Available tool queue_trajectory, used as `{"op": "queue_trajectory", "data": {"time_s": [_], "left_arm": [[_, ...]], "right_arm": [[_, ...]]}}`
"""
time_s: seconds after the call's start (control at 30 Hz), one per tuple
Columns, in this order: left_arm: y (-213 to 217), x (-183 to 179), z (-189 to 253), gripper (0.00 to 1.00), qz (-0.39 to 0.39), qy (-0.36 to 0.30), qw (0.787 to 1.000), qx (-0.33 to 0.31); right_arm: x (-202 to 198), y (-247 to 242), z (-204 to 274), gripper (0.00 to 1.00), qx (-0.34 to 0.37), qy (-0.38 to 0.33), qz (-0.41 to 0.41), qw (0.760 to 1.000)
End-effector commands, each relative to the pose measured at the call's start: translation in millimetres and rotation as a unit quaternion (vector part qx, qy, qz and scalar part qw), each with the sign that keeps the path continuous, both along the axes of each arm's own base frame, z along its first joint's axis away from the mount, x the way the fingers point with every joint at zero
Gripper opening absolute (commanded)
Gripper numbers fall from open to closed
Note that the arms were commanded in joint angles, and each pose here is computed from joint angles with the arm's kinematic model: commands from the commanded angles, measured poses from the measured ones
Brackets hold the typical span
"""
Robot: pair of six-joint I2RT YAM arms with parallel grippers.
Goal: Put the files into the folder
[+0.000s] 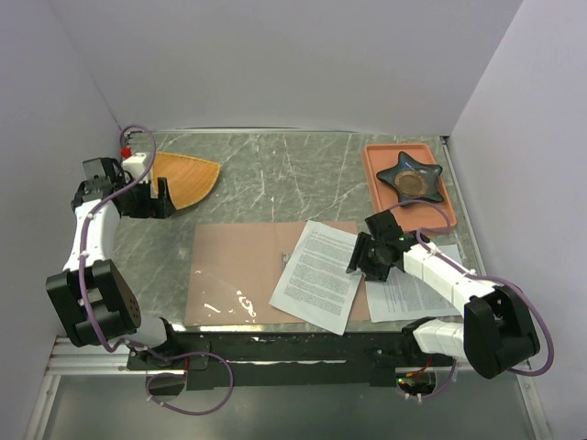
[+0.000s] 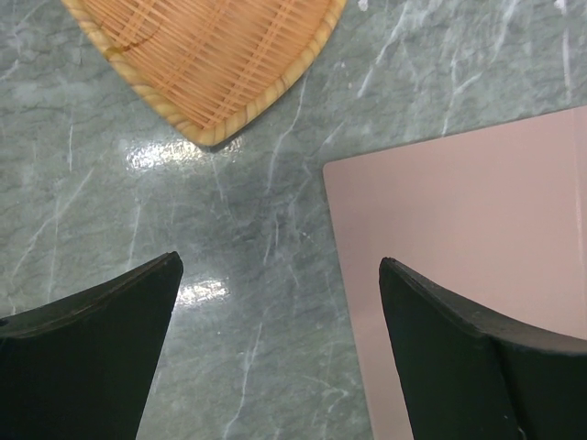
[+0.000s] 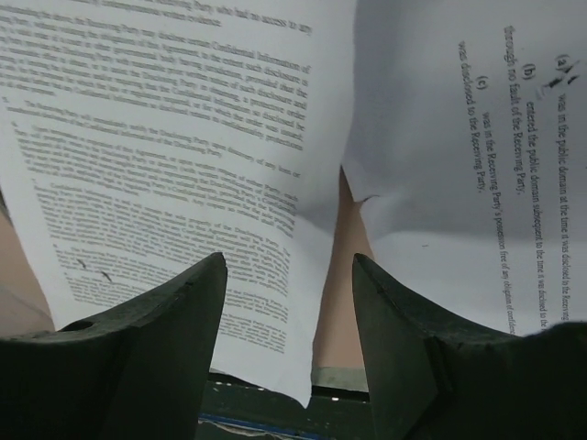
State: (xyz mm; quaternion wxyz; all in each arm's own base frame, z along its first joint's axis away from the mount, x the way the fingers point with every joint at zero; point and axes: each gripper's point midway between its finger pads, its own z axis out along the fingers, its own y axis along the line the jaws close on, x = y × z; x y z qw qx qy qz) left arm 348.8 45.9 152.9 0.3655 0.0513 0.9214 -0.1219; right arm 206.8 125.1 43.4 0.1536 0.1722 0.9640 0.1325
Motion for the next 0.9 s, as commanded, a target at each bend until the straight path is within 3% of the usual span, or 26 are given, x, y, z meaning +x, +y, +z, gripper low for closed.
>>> {"op": "queue_trajectory", "data": {"time_s": [0.0, 0.23, 0.43, 0.73, 0.87], "left_arm": [[8, 0, -21, 0.96, -0.010, 0.006, 1.000, 0.027], [10, -10, -46, 0.96, -0.027, 0.025, 0.998, 0.044], [4, -20, -72, 0.96, -0.053, 0.052, 0.995, 0.059], [-31, -25, -84, 0.96, -0.118, 0.032, 0.986, 0.110], [-41, -23, -91, 0.96, -0.131, 0.047, 0.984, 0.109]], "right_arm": [[-2, -5, -7, 0.65, -0.004, 0.004, -0.023, 1.000], [1, 8, -20, 0.64, 0.027, 0.007, -0.025, 0.999], [9, 23, -19, 0.56, 0.072, -0.019, -0.020, 0.997], [6, 37, -28, 0.32, 0.102, -0.030, -0.008, 0.994], [7, 42, -24, 0.10, 0.109, -0.051, 0.007, 0.993]]}}
